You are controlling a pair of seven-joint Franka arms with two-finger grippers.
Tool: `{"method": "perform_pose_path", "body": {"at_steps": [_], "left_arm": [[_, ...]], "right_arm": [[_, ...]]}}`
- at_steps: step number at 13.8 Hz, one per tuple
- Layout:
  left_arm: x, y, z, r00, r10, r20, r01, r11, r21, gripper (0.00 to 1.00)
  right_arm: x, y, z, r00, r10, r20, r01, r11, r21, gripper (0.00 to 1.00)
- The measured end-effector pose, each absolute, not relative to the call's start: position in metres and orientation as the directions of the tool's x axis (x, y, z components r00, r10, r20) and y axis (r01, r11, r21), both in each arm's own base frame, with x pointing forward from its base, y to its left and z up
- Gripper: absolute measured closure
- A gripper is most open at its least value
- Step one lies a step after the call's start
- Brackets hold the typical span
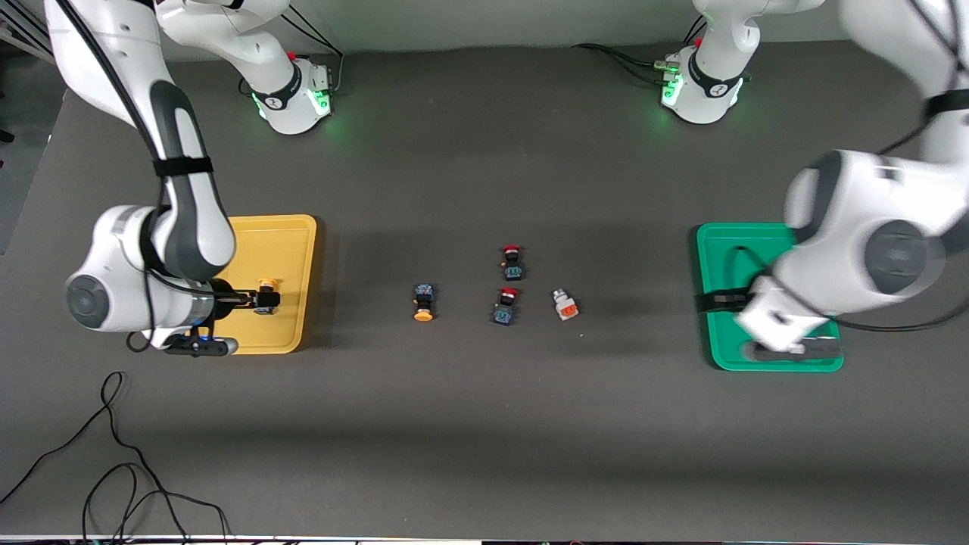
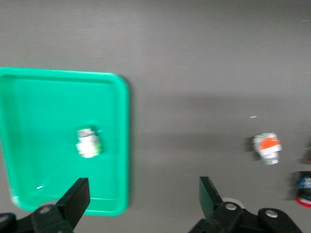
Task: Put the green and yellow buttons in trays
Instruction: 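Reach the left gripper to the white button while the right gripper reaches another orange button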
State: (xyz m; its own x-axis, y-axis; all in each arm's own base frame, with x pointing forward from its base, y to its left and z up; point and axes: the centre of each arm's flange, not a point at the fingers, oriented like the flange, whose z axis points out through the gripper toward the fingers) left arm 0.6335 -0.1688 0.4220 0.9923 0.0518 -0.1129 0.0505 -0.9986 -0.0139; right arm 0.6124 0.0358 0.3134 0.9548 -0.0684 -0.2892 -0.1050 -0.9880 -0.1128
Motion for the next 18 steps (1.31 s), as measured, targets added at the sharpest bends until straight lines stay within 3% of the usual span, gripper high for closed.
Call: {"method": "perform_pose_path", "body": {"at_steps": [4,8,13,18], "left_arm": [[0.611,-0.275,0.39,0.993,0.084,-0.078,0.084,-0.996,-0.001,0.0],[0.59,-0.338,0.336,0.973,0.218,-0.08,0.219,-0.976,0.003,0.0],[0.576,-0.36,0.246,0.952,0.291,-0.098,0.294,-0.956,0.015,0.0],[0.562,-0.357,0.191,0.947,0.3,-0.111,0.304,-0.953,0.018,0.04]], "right_arm": [[0.622,0.087,0.335,0.953,-0.127,-0.275,-0.182,-0.965,-0.187,0.0],[0.614,0.199,0.327,0.941,-0.186,-0.283,-0.227,-0.966,-0.121,0.0],[0.601,0.285,0.264,0.944,-0.254,-0.212,-0.269,-0.962,-0.047,0.0],[0.581,0.341,0.184,0.954,-0.258,-0.153,-0.268,-0.962,-0.048,0.0]]}}
